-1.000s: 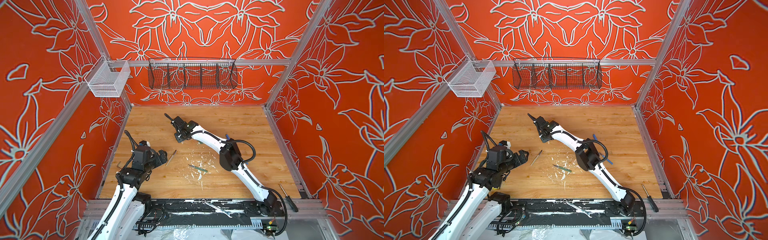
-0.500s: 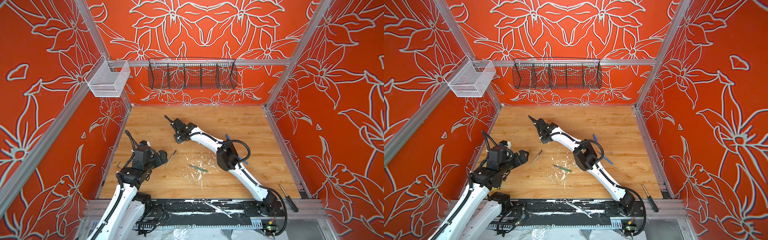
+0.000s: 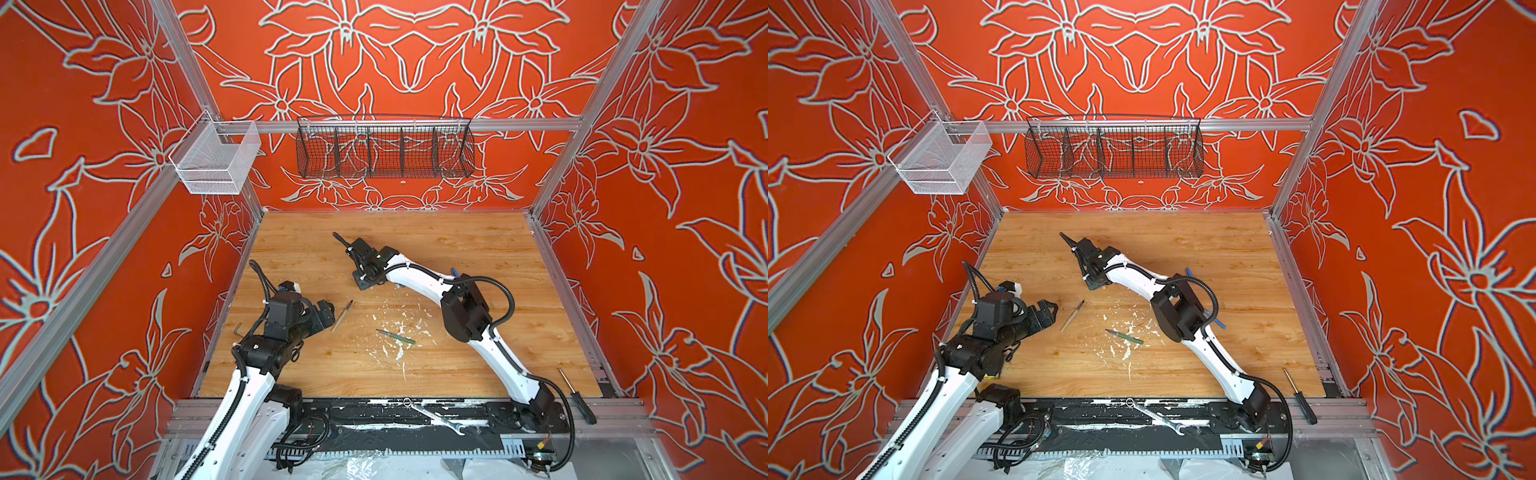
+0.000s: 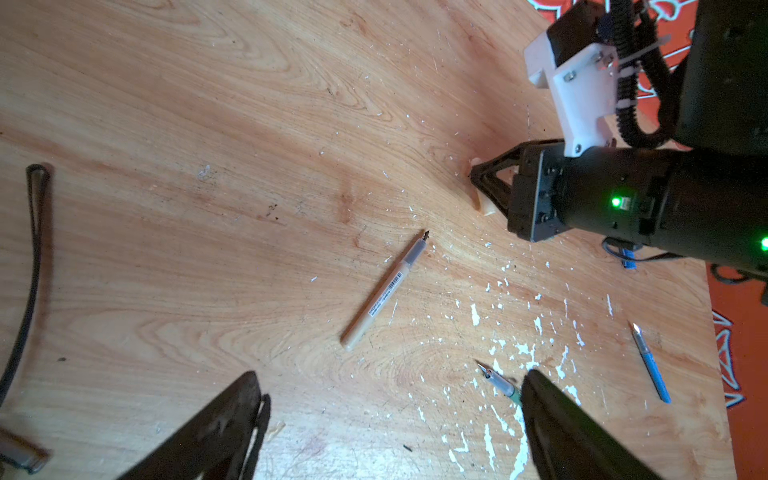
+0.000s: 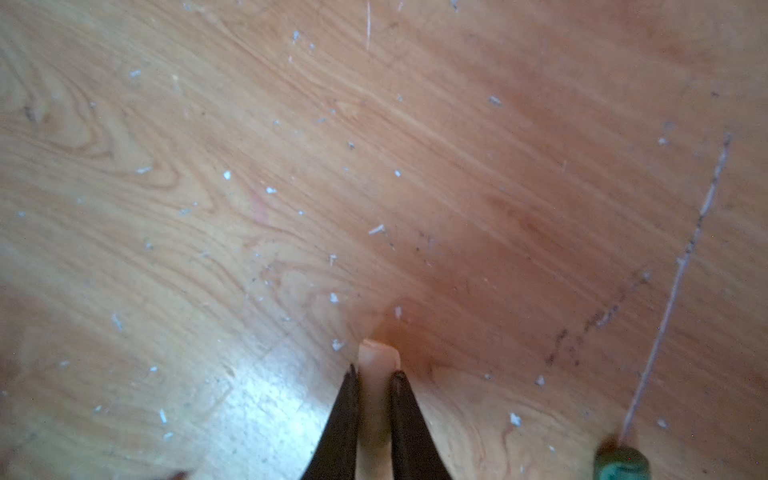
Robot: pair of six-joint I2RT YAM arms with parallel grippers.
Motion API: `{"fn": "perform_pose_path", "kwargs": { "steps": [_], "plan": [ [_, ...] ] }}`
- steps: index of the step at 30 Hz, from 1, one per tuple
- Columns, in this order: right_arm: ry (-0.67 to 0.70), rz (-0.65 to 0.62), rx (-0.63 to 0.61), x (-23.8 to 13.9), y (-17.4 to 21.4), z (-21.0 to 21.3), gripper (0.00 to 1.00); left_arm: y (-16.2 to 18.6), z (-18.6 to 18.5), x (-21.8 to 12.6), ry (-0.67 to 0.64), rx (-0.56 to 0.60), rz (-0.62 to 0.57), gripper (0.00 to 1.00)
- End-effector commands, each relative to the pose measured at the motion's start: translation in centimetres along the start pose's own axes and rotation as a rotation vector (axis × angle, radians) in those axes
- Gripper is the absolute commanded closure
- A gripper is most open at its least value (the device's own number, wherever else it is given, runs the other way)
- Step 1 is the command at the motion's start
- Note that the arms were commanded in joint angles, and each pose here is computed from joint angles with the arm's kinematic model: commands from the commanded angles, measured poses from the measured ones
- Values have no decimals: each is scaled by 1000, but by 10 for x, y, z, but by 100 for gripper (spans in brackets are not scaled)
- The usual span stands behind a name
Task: Insert the pens into the pen caps
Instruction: 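Move the right gripper over the cream pen cap and lower toward it, then close the right gripper on the cream pen cap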
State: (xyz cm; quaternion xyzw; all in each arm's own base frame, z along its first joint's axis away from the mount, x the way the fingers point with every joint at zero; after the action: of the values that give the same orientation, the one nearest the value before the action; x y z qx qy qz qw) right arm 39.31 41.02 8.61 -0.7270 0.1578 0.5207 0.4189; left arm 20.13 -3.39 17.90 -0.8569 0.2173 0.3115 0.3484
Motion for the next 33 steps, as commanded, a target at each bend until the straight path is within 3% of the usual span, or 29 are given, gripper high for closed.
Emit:
{"fn": "perform_pose_path", "kwargs": {
  "steps": [1, 7, 11, 15, 24, 33],
  "plan": [
    [10, 97, -16, -4, 26, 0, 93, 3, 4, 1, -13, 9, 1, 3],
    [19, 82, -22, -30, 29, -6, 61, 3, 5, 3, -18, 8, 0, 3],
    [2, 56, -28, -45, 19, -6, 53, 2, 4, 4, -24, 13, 3, 3],
    [-16, 49, -24, -56, 12, -5, 54, 2, 4, 4, -26, 10, 11, 3],
    [-15, 69, -14, -50, 12, -3, 70, 3, 5, 7, -27, 11, 14, 3],
    [39, 148, -71, -33, 17, 1, 72, 3, 5, 9, -33, 11, 28, 3]
  ]
}}
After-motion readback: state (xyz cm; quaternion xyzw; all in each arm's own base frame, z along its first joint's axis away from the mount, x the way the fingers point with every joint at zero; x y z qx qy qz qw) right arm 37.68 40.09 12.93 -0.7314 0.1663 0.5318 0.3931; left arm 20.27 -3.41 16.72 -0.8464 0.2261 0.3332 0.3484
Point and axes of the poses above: each gripper's point midway between its finger pads, its own x axis out along the fingers, its own z axis along the line the jaws close on, y = z × x, the point moved 5 cm from there along -x, back along the fingers, and after that the axes turned 12 degrees about -x, right-handed, at the moved point
